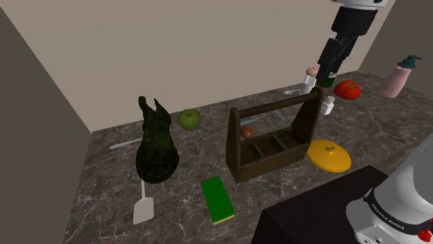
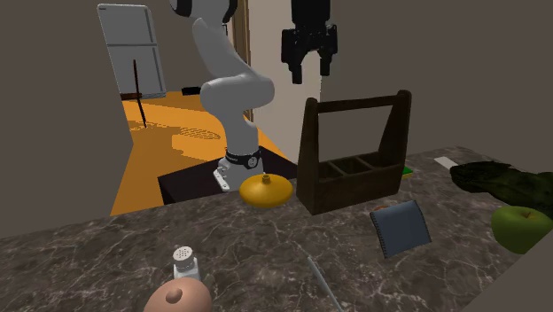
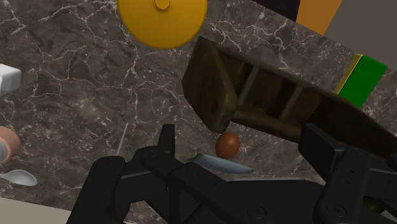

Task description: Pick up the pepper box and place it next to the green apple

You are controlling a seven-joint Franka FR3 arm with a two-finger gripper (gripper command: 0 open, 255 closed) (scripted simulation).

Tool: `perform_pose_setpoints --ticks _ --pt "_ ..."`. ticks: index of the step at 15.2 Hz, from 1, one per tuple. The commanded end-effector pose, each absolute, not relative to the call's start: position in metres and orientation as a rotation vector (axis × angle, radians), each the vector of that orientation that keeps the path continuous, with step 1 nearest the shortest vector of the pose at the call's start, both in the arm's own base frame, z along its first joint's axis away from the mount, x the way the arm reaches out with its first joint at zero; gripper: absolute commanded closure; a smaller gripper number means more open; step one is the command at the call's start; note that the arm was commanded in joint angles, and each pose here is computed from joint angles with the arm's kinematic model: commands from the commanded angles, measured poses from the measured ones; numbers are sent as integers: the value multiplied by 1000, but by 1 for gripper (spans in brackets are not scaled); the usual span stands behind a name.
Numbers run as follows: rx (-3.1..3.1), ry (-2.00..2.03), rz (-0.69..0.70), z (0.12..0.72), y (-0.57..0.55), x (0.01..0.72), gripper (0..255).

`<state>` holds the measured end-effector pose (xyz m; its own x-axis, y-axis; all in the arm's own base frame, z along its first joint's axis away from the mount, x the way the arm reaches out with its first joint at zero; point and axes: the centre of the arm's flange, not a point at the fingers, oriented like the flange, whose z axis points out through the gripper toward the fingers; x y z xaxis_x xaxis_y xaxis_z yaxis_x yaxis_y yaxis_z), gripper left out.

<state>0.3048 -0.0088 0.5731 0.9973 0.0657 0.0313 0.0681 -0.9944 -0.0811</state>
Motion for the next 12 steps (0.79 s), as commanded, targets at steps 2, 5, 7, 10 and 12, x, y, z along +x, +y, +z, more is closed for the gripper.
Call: perform_pose_setpoints --ticks 2,5,7,10,12 --pt "-3065 -102 -44 568 -18 310 0" --pt "-3087 -99 -46 552 -47 326 0" --pt "-3102 -97 -48 542 -67 336 0" --pt "-3125 -94 -49 527 -97 352 0" --pt "-3140 -92 -51 518 -117 362 0"
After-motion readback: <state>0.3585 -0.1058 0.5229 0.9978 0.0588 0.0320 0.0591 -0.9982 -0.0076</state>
